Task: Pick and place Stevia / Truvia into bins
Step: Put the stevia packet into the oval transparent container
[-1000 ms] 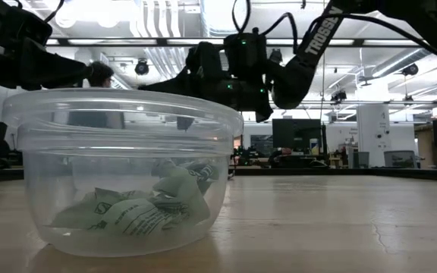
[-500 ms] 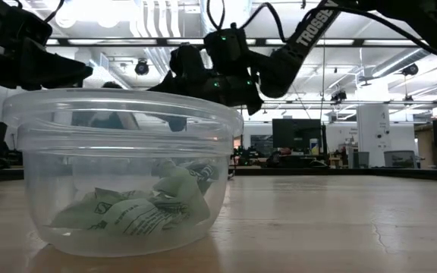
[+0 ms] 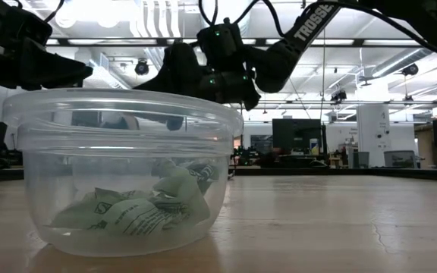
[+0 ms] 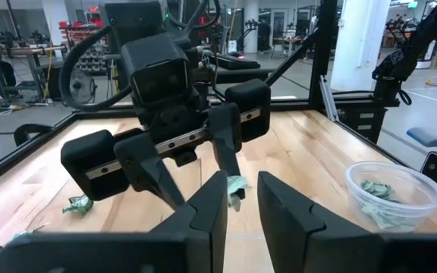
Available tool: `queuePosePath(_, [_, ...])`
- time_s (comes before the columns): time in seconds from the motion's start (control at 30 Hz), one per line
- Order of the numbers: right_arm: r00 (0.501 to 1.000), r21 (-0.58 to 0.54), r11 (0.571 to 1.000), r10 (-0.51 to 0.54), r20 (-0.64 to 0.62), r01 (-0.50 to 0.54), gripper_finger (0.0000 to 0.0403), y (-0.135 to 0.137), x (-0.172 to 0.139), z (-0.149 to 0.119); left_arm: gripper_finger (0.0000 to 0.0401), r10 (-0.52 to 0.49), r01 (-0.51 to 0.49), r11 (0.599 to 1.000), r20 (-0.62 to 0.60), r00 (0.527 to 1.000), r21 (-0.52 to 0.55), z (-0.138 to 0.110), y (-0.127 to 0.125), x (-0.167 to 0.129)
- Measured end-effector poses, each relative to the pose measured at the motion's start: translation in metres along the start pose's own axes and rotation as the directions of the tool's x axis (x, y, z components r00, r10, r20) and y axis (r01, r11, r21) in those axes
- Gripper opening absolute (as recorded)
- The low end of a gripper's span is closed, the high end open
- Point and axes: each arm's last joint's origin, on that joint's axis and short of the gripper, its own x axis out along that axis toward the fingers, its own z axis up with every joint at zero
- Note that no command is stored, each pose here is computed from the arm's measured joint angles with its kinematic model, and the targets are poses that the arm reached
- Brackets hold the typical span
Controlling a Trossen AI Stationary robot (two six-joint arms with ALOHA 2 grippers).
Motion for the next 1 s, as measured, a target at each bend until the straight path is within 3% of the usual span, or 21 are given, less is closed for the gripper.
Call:
queuePosePath(0.33, [1.000, 0.004, 1.000, -0.001, -0.003, 0.001, 0.0254, -0.0001, 0.0000, -0.0005, 0.0057, 0.000, 0.000, 1.000, 0.000, 1.000, 0.000, 0.0000, 0.0000, 0.0000])
queuePosePath(0.5, [1.000, 0.001, 1.000, 0.001, -0.008, -0.001, 0.0262, 0.0006, 0.0003, -0.0011, 0.0057, -0.001, 0.001, 1.000, 0.000, 1.000, 0.000, 0.0000, 0.0000, 0.0000])
queuePosePath(0.6, [0.999, -0.032, 0.999, 0.003, -0.033, -0.004, 0.0215, 0.0024, 0.0012, -0.0039, 0.0057, 0.000, 0.000, 1.000, 0.000, 1.000, 0.000, 0.0000, 0.0000, 0.0000])
queuePosePath(0.77, [0.999, -0.056, 0.998, 0.004, -0.044, -0.006, 0.0039, 0.0026, 0.0013, -0.0052, 0.0057, 0.000, 0.000, 1.000, 0.000, 1.000, 0.000, 0.0000, 0.0000, 0.0000])
queuePosePath(1.0, [0.999, -0.024, 1.000, 0.005, -0.037, -0.006, 0.0025, 0.0034, 0.0016, -0.0045, 0.0057, -0.001, 0.001, 1.000, 0.000, 1.000, 0.000, 0.0000, 0.0000, 0.0000])
